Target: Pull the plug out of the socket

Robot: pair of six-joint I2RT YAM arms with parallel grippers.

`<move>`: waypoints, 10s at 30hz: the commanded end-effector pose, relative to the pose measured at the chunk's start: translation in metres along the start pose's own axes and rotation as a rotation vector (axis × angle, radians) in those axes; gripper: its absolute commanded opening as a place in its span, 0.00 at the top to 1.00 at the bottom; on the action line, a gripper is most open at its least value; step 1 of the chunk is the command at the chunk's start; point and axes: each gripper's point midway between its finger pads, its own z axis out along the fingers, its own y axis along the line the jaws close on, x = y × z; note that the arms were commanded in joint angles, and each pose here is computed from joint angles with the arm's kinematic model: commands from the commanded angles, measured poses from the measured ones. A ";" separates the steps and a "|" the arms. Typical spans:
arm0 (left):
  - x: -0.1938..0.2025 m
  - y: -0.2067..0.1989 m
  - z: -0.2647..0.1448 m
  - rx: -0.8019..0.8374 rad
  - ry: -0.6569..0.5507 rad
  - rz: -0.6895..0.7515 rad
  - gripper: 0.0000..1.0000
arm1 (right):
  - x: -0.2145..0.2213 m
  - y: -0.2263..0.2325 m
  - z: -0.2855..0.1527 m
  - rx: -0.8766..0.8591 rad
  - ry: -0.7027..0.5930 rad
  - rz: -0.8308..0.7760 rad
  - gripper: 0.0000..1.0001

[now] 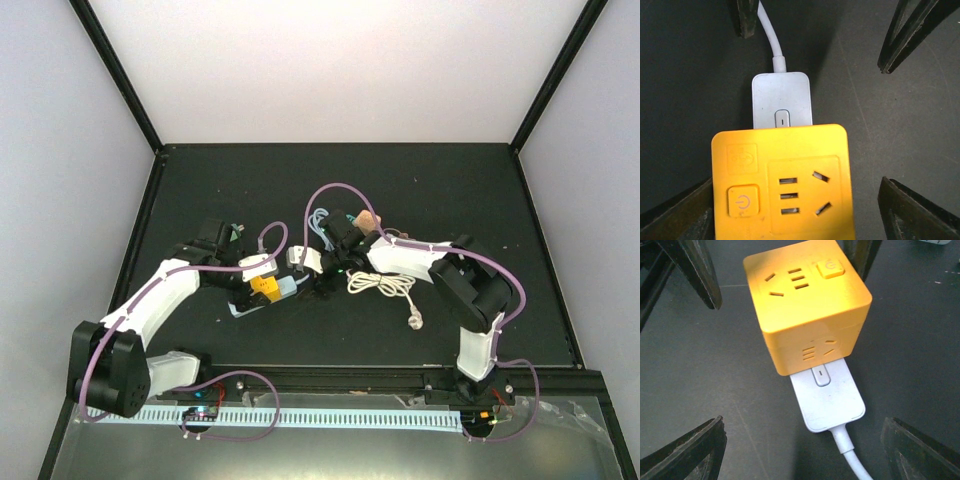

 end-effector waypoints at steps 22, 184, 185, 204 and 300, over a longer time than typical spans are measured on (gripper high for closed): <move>0.012 -0.026 0.002 0.120 -0.001 0.126 0.61 | 0.004 0.004 0.052 -0.013 0.007 -0.136 0.31; -0.005 0.198 -0.102 -0.276 -0.306 -0.611 0.01 | 0.119 -0.336 -0.141 0.695 0.825 -0.241 0.72; -0.007 0.197 -0.103 -0.276 -0.307 -0.607 0.01 | 0.119 -0.337 -0.145 0.708 0.824 -0.228 0.70; -0.025 0.168 -0.116 -0.258 -0.331 -0.551 0.01 | 0.073 -0.226 -0.178 0.428 0.538 0.039 0.19; -0.041 0.002 -0.054 0.040 -0.276 -0.037 0.01 | 0.002 0.030 -0.081 0.006 0.126 0.086 0.05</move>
